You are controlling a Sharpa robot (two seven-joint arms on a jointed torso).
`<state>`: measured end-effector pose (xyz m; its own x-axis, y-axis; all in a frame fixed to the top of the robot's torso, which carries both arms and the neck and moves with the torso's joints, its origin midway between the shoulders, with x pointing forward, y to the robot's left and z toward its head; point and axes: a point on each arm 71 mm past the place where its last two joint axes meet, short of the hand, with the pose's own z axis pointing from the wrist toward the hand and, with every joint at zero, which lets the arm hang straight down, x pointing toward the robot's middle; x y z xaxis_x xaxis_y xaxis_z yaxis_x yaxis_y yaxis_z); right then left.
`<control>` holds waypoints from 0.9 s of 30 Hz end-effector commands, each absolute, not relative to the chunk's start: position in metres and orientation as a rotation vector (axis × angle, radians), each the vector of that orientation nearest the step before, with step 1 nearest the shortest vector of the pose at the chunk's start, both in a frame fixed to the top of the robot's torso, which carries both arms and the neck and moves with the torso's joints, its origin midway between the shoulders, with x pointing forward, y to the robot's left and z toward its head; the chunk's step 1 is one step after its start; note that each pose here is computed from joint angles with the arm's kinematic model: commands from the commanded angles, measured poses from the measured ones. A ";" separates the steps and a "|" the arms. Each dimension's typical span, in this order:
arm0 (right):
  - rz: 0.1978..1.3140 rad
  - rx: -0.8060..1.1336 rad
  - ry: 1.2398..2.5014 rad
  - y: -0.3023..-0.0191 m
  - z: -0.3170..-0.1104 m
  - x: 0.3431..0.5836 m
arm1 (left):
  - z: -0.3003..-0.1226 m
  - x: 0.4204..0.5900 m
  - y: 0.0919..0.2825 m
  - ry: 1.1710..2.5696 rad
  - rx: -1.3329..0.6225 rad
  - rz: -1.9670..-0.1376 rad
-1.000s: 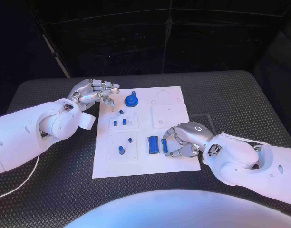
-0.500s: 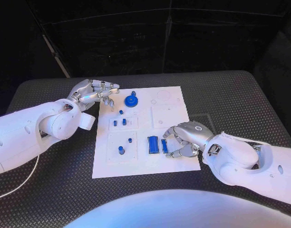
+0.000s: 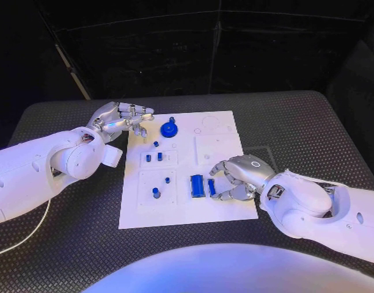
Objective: Assemble the parts on the task board
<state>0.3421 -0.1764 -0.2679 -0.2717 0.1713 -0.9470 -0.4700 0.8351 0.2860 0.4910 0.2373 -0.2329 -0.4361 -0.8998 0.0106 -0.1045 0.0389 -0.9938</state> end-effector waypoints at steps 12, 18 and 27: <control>0.614 -0.171 1.768 -0.181 -0.271 0.346 | -0.232 0.491 0.236 1.637 -1.020 -1.479; 0.622 -0.174 1.782 -0.181 -0.273 0.347 | -0.232 0.491 0.236 1.638 -1.021 -1.478; 0.643 -0.152 1.767 -0.180 -0.272 0.347 | -0.232 0.491 0.236 1.641 -1.021 -1.478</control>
